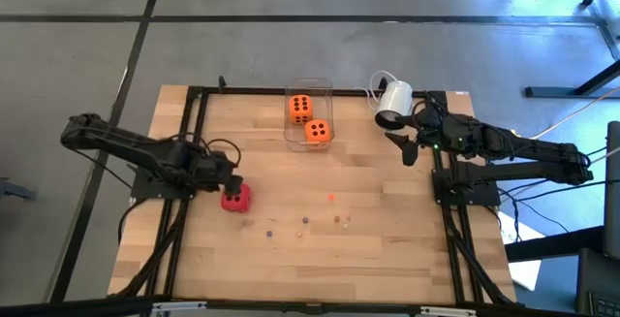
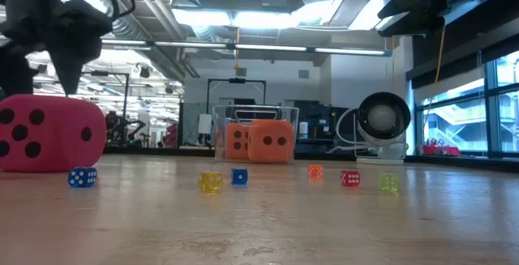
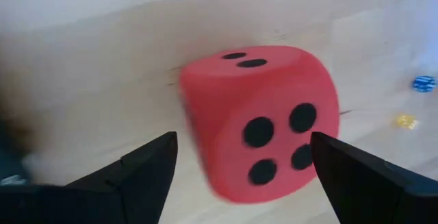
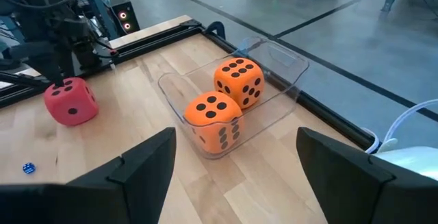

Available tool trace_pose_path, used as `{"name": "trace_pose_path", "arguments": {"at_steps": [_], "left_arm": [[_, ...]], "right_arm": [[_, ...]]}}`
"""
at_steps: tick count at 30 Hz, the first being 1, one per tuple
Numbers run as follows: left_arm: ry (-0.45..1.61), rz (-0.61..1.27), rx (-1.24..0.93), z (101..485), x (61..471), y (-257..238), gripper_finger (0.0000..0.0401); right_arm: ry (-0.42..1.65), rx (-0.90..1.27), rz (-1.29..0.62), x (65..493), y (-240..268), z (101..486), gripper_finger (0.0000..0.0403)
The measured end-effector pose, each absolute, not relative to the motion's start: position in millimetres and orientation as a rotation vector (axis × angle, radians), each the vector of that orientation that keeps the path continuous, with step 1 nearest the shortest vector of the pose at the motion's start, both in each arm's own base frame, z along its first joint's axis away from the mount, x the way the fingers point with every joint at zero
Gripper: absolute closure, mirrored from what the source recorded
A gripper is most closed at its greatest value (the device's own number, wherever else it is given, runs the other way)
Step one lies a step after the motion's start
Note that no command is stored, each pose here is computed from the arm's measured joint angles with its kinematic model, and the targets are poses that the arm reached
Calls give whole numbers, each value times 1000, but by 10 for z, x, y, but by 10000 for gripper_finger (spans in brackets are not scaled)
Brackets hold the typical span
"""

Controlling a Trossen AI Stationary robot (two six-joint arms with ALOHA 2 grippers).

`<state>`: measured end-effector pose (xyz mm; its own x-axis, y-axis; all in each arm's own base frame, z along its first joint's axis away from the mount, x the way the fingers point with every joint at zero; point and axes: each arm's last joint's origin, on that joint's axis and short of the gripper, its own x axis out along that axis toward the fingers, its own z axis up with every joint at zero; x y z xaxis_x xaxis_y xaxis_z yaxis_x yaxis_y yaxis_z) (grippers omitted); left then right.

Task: Pick & Place Dice
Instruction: Put the large red die in the bin

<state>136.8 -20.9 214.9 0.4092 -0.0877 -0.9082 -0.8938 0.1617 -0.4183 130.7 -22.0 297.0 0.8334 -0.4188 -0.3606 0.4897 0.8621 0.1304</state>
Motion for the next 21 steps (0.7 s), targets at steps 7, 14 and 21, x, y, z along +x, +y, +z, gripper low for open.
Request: {"name": "trace_pose_path", "arguments": {"at_steps": [7, 14, 21], "left_arm": [[1018, 728, -1357, 1940, 1365, -221, 74], [857, 550, -1431, 1813, 1520, -244, 74], [875, 574, -1447, 1680, 1583, -255, 75]], "right_arm": [[330, 222, -486, 1308, -220, 2970, 101], [332, 218, -485, 1308, -220, 2969, 101], [334, 206, -484, 1308, -221, 2969, 101]]}}
